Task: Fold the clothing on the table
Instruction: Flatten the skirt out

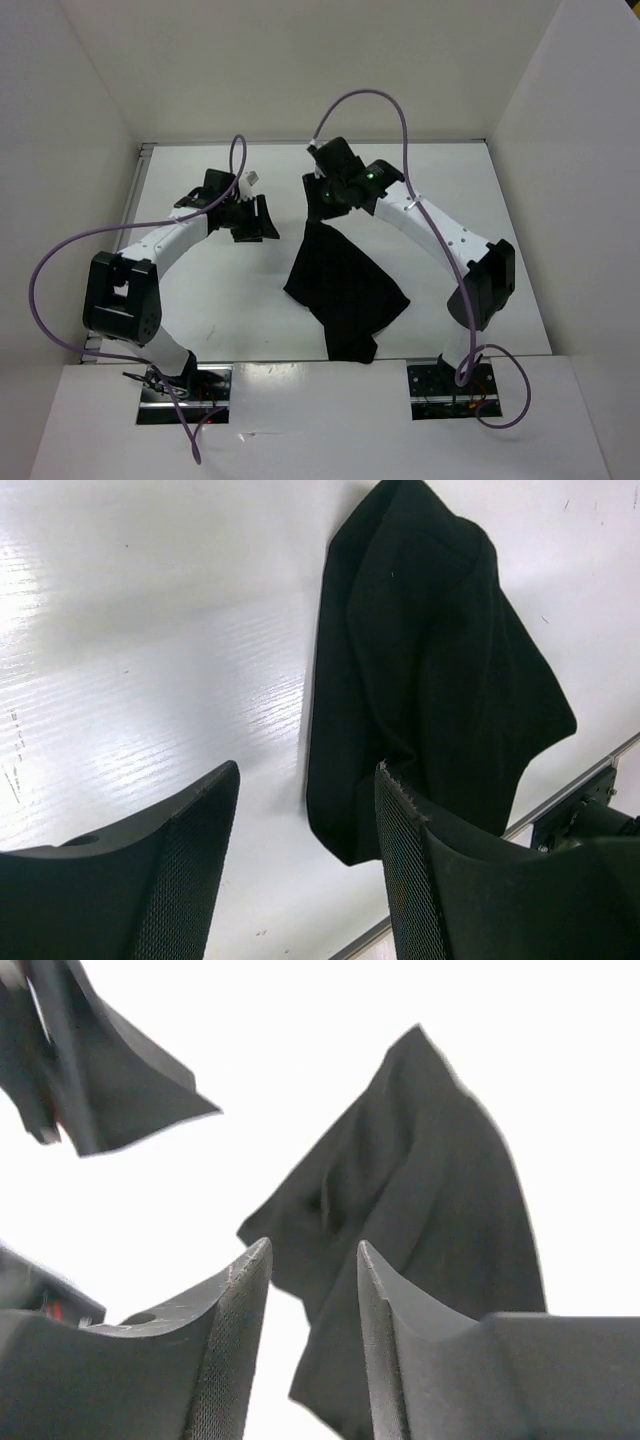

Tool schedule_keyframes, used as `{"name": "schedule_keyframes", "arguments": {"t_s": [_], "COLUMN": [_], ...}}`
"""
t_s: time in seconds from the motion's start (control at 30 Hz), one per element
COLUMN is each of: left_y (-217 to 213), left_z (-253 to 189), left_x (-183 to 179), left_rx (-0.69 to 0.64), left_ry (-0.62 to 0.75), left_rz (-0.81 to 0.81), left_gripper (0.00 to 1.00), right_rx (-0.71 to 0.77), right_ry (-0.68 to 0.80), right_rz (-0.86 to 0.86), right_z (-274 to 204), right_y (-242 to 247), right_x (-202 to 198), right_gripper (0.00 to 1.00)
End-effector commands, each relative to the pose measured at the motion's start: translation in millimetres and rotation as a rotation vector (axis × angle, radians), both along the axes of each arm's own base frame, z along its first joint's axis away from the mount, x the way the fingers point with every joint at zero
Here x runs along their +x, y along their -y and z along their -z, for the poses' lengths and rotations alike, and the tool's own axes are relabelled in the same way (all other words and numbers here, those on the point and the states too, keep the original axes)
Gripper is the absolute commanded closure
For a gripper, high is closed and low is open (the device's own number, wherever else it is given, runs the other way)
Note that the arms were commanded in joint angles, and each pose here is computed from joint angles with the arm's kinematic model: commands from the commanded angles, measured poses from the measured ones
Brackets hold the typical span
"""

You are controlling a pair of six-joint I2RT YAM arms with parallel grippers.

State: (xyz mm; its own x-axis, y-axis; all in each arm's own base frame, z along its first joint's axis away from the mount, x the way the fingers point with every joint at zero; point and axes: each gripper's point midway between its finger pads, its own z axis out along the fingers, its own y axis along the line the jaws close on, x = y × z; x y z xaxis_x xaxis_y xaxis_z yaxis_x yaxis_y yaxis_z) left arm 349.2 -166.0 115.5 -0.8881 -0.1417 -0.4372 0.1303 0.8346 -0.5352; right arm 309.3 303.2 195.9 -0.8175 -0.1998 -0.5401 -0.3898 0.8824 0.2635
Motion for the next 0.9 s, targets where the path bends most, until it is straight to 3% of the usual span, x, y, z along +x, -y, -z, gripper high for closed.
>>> {"name": "schedule_keyframes", "arguments": {"t_s": [0.0,0.07,0.17,0.43,0.7,0.87], "left_y": [-6.1,-6.2,-3.5,-8.5,-8.5,-10.1], "left_z": [-1.1,2.7,6.8,10.6,10.6,15.4], "left_x": [1.3,1.3,-0.9,-1.2,-1.2,-2.4], "left_rx": [0.006,0.008,-0.006,0.003,0.003,0.014], "left_ry": [0.016,0.006,-0.007,-0.014,-0.014,-0.031], "left_rz": [0.003,0.003,0.015,0.0,0.0,-0.005], "left_gripper": [0.36,0.36,0.36,0.36,0.36,0.36], "right_rx": [-0.18,-0.272,-0.26,-0.391,-0.402,-0.403], "right_ry": [0.149,0.173,0.199,0.295,0.285,0.255], "right_rz": [0.044,0.014,-0.045,-0.114,-0.181,-0.21], "right_z": [-3.7,11.0,16.8,44.6,69.7,87.1], "right_y": [17.1,18.2,5.1,3.9,-7.2,-15.5], "right_x": [45.9,63.1,79.1,101.1,107.7,104.4], "right_gripper": [0.55,0.57,0.59,0.64,0.64,0.56]}}
